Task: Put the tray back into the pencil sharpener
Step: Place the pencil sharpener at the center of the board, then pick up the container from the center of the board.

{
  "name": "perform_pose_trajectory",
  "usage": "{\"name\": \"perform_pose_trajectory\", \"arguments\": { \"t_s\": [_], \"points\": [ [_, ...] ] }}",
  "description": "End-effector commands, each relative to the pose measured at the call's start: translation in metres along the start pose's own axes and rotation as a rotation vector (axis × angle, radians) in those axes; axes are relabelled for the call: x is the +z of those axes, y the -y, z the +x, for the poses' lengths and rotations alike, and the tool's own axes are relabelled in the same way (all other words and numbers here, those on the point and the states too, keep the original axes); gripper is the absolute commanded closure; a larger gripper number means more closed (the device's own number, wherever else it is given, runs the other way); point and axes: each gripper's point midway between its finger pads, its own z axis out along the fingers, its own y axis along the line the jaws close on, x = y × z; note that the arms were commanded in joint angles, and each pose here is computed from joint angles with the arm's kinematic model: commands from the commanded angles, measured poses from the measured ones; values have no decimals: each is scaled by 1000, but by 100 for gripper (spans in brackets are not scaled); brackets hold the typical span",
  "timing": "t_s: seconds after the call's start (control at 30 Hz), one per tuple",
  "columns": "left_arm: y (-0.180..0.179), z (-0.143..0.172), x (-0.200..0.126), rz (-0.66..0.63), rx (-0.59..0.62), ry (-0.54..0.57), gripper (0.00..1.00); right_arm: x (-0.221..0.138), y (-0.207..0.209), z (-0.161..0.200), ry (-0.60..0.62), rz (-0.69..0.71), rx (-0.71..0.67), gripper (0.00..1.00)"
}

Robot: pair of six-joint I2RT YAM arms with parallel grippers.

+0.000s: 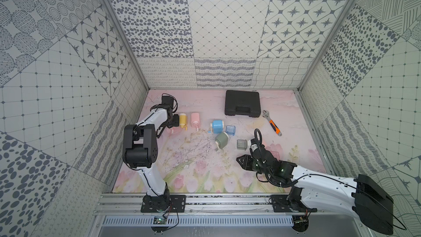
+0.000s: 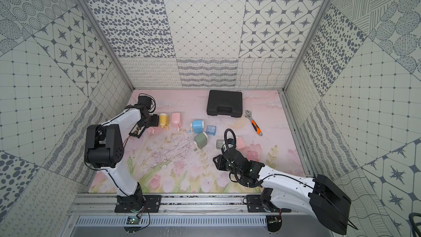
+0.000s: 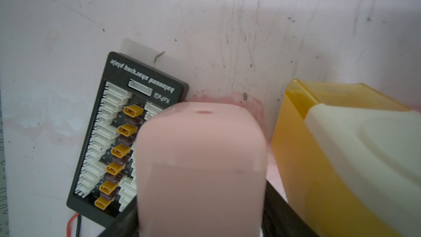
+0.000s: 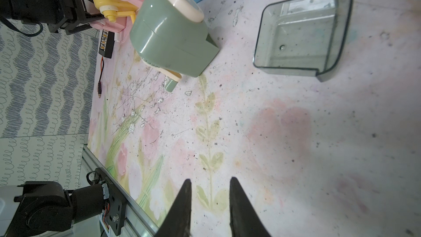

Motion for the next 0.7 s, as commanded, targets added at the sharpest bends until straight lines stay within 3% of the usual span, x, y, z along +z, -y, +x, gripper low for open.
{"name": "perform_pose_trajectory", "arguments": {
  "t_s": [0.0,0.33,0.5,0.67],
  "points": [
    [-4,1,-4,1,-10,-4,27,0,-5,-4,15,-15,-1,71],
    [-17,-6,-41,-20,-56,103,19,-2,-6,-6,13,-2,-10,70],
    [-31,-5,-77,-58,-124,236,20,-4,0,-11,29,47,7,65],
    [-43,-13,-125,-79,-162,465,20,-10,11,-22,46,159,12,63]
  ]
}}
